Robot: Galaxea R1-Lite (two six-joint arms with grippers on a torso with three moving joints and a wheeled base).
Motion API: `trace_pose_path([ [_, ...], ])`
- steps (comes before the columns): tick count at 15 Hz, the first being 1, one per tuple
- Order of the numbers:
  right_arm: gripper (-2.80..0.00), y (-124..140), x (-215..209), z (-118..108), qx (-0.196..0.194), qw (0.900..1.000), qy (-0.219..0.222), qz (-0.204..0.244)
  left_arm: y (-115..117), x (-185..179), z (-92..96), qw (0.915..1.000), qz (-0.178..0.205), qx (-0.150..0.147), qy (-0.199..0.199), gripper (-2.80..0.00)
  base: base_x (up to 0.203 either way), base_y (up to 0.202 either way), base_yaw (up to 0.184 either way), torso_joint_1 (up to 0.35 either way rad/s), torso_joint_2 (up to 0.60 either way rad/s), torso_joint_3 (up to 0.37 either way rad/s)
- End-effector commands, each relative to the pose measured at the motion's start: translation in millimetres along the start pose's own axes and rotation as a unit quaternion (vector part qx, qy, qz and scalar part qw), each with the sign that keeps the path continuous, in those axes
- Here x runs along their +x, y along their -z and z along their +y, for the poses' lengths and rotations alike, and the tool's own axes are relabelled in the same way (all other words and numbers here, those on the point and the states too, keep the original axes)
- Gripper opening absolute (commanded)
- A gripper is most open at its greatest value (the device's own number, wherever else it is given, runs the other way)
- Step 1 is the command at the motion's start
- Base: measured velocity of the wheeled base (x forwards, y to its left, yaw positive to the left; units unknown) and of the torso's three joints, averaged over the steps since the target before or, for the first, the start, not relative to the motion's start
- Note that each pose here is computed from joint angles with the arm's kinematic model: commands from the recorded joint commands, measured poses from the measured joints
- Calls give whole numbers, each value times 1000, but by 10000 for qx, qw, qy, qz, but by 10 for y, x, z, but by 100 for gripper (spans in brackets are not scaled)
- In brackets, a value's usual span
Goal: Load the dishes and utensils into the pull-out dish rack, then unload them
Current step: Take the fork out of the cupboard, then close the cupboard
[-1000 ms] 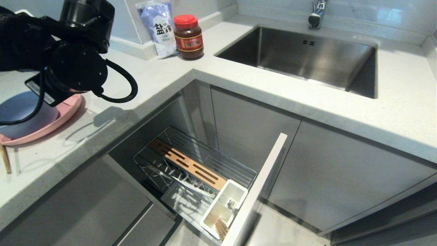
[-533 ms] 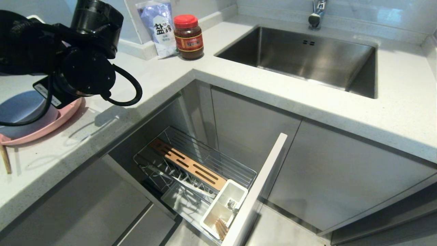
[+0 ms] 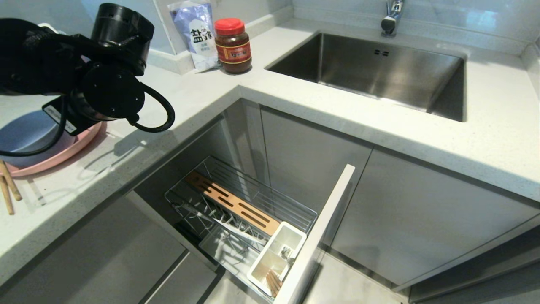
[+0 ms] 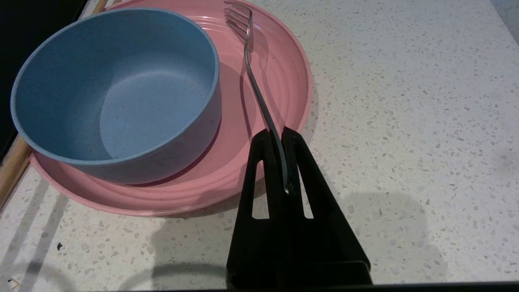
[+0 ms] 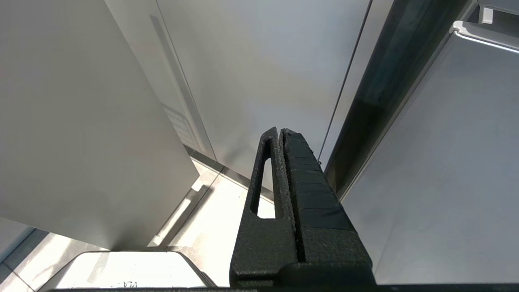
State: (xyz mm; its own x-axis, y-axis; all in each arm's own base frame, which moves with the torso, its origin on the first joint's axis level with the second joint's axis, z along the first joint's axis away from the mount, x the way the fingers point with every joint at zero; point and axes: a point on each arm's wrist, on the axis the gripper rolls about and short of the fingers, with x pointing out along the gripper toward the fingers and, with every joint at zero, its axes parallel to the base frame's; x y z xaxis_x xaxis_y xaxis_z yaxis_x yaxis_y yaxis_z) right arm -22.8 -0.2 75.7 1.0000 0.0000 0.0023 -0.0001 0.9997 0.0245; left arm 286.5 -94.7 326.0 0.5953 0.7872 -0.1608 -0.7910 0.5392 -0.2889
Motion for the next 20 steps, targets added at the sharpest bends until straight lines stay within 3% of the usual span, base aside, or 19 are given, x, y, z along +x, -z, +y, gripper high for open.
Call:
trace_pose_path([
  [1,-280,4,-2,0,0,10000,-1,-19,18,14,-7,10000,-20,12,-43,-280,0,0,0,0,0,0],
  [4,-280,5,-2,0,0,10000,-4,-15,16,27,-2,10000,-25,16,-66,-280,0,0,0,0,0,0],
  [5,-280,6,-2,0,0,10000,-8,-11,11,26,-4,10000,-28,1,-62,0,0,0,0,0,0,0],
  [13,-280,4,-2,0,0,10000,-8,-18,-14,13,11,10000,-30,-25,-45,0,0,0,0,0,0,0],
  [16,-280,4,-2,0,0,10000,-3,-18,-160,-56,102,9998,-55,-200,32,0,0,0,0,0,0,0],
  [17,-280,4,-2,0,0,10000,-8,-19,-233,-89,148,9996,-65,-272,73,-280,0,0,0,0,0,0],
  [20,-280,5,-2,0,0,10000,-2,-15,-400,-192,246,9987,-25,-435,277,-280,0,0,0,0,0,0],
])
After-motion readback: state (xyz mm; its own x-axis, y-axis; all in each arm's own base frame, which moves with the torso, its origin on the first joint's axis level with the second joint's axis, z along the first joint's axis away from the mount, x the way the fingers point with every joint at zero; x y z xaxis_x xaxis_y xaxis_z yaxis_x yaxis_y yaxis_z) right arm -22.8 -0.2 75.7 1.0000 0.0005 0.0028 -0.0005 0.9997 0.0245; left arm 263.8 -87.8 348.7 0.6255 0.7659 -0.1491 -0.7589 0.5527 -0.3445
